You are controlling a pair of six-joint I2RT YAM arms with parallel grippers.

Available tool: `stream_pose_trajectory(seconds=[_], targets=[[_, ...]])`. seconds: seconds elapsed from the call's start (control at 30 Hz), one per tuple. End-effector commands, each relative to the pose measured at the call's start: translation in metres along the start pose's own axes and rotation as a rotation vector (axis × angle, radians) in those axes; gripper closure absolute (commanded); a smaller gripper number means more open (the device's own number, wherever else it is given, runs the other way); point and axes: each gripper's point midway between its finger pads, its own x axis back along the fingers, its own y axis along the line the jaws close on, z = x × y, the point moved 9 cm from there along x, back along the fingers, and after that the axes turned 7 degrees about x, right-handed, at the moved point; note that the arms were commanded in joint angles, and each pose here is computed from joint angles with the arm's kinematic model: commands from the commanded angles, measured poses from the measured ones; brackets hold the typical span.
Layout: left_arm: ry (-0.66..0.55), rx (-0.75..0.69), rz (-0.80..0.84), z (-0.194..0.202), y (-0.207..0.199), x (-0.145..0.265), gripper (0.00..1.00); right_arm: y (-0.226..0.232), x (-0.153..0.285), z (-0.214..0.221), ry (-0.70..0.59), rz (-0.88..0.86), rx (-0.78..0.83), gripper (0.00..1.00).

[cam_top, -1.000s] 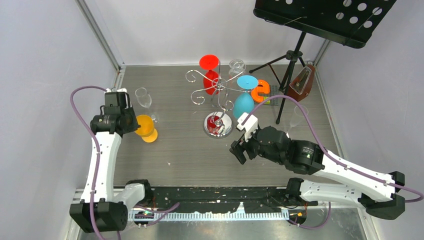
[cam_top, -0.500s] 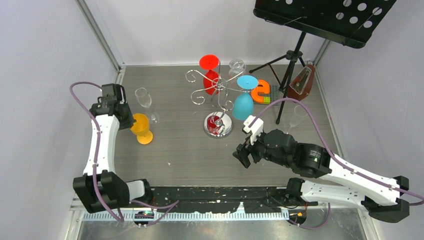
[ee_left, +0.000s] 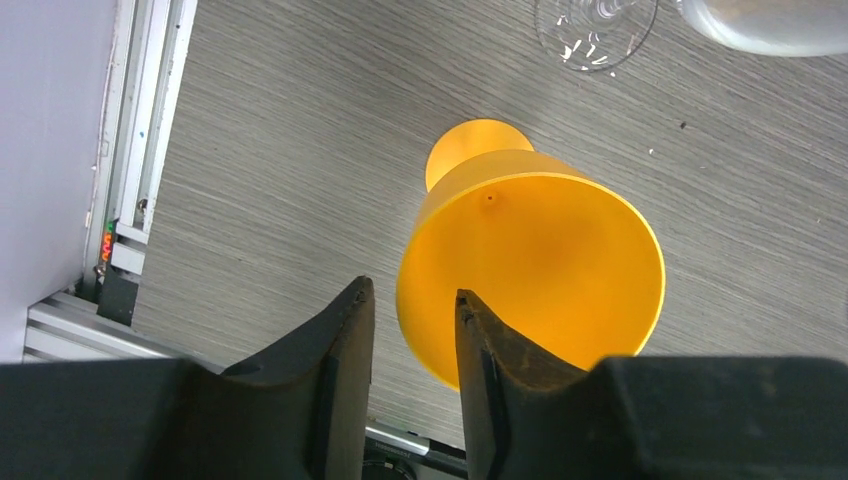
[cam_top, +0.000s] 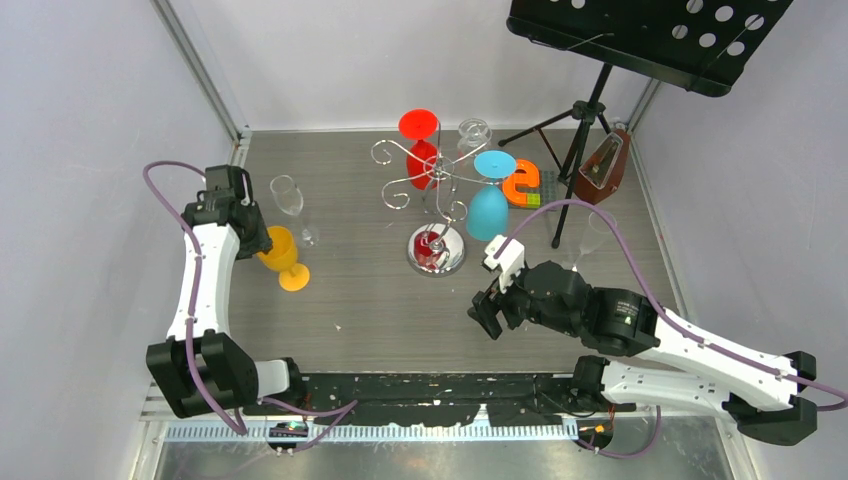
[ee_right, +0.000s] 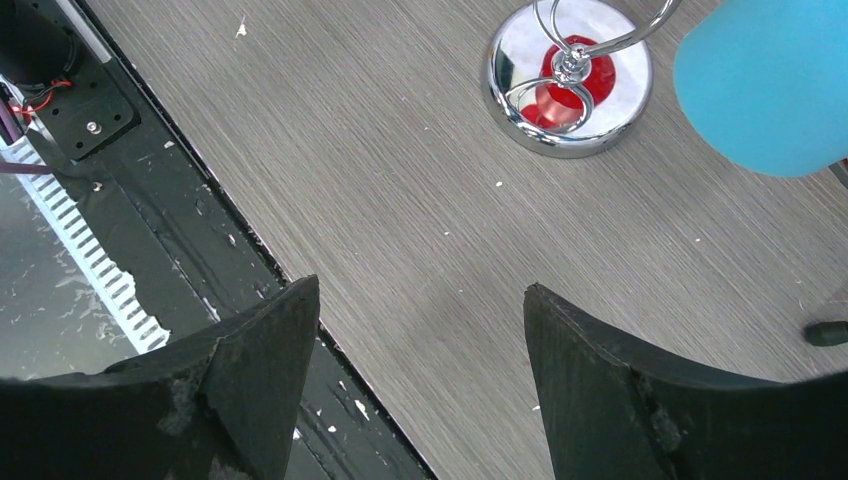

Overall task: Take the wine glass off the wine glass rack
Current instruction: Place the wine glass at the center of the board, then pick up the wine glass from the wine rack.

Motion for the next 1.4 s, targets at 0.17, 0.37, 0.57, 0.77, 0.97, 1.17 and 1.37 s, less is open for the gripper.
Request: stream_pose_trajectory(seconds=[0.17, 0.37, 0.57, 0.77, 0.97, 1.17, 1.37], targets=[[-0.121, 0.018, 0.024, -0.008, 0.005, 0.031, 0.46, 0.0, 0.0, -0.009, -0.03, 0.005, -0.014, 0.19], [-0.204, 0.037, 0.098, -0.003, 0.006, 0.059, 0.29, -0.002, 0.005, -0.013, -0.034, 0.012, -0.017, 0.19], [-0.259, 0.023, 0.247, 0.005, 0.001, 0.091, 0.03, -0.004, 0.008, -0.021, -0.039, 0.034, -0.022, 0.19], [-0.286, -0.021, 0.473, 0.013, -0.016, 0.122, 0.01, -0.012, 0.022, -0.034, -0.038, 0.091, -0.025, 0.17], [-0.298, -0.083, 0.63, 0.02, -0.034, 0.142, 0.0, -0.024, 0.045, -0.057, -0.036, 0.176, -0.045, 0.17], [-0.287, -0.183, 0.742, 0.034, -0.052, 0.158, 0.0, -0.045, 0.06, -0.083, -0.042, 0.251, -0.109, 0.19], [-0.254, -0.241, 0.825, 0.052, -0.062, 0.156, 0.0, -0.068, 0.064, -0.109, -0.081, 0.312, -0.185, 0.2]])
